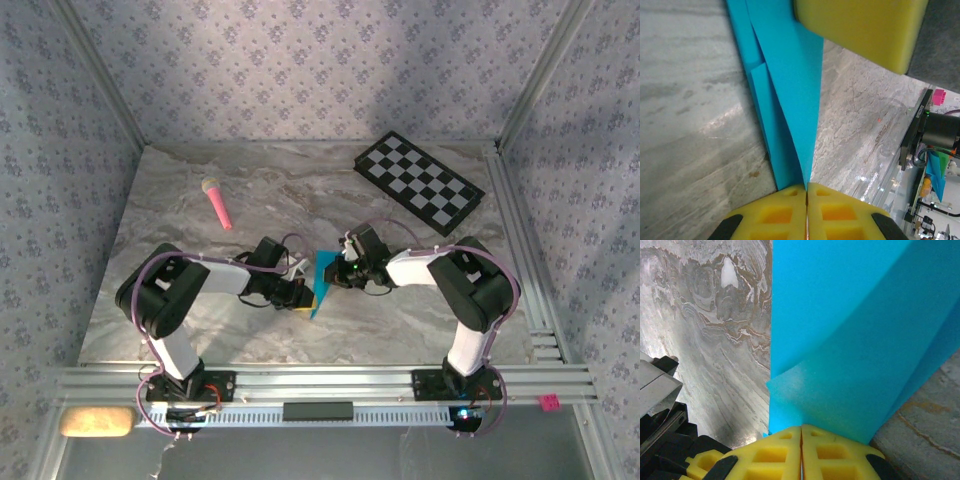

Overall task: Fold a paper plane with a square sheet of paper (pick it up from the middle)
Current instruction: Fold the wing for the fifth time at the center of the table.

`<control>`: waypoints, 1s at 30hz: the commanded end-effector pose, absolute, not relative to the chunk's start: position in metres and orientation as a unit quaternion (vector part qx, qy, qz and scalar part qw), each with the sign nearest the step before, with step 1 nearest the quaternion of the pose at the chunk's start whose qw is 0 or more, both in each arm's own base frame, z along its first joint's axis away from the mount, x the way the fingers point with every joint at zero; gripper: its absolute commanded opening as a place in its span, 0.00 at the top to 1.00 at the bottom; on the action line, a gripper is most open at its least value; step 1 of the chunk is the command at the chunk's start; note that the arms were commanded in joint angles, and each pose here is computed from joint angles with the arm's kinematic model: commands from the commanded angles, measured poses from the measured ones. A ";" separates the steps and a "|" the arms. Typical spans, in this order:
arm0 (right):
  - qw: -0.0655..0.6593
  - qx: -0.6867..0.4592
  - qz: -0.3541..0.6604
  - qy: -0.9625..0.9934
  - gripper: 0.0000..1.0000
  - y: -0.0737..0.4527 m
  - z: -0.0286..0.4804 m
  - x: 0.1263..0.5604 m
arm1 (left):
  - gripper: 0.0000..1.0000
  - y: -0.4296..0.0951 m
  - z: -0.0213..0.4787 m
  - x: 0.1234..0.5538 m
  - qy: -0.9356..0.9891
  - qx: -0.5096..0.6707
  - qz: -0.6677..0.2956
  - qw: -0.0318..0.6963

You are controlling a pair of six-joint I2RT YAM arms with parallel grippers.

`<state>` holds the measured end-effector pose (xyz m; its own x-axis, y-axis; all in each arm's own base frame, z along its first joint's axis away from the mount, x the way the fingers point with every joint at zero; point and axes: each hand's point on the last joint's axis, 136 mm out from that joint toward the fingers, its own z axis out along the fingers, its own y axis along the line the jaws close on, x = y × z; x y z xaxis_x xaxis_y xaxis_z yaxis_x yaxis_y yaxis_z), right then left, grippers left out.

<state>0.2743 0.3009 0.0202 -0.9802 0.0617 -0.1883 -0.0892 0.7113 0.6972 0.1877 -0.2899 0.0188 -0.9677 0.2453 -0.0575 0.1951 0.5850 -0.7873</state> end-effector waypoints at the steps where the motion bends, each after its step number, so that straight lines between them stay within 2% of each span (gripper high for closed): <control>1: 0.076 0.006 0.312 0.947 0.90 0.281 -0.018 0.263 | 0.89 -0.274 0.004 0.151 -0.897 -0.113 0.414 0.106; 3: 0.076 0.006 0.312 0.947 0.90 0.281 -0.018 0.263 | 0.89 -0.274 0.004 0.149 -0.896 -0.115 0.415 0.107; 8: 0.075 0.006 0.310 0.948 0.91 0.281 -0.019 0.263 | 1.00 -0.273 0.004 0.145 -0.893 -0.117 0.419 0.114; 9: 0.074 0.006 0.310 0.948 0.91 0.281 -0.019 0.263 | 1.00 -0.273 0.004 0.144 -0.893 -0.117 0.418 0.115; 12: 0.075 0.007 0.309 0.948 0.91 0.280 -0.019 0.263 | 0.90 -0.271 0.003 0.142 -0.894 -0.116 0.417 0.118; 16: 0.073 0.007 0.308 0.949 0.92 0.281 -0.020 0.263 | 0.88 -0.271 0.003 0.139 -0.892 -0.116 0.420 0.123; 20: 0.072 0.007 0.308 0.949 0.92 0.281 -0.021 0.263 | 0.98 -0.269 0.004 0.136 -0.890 -0.119 0.422 0.126; 22: 0.072 0.008 0.308 0.949 0.92 0.281 -0.021 0.263 | 1.00 -0.269 0.003 0.136 -0.891 -0.119 0.420 0.128; 27: 0.071 0.009 0.305 0.950 0.92 0.280 -0.022 0.263 | 0.87 -0.266 0.004 0.131 -0.889 -0.121 0.420 0.135; 30: 0.070 0.009 0.304 0.950 0.92 0.280 -0.022 0.262 | 0.88 -0.266 0.007 0.128 -0.886 -0.126 0.424 0.139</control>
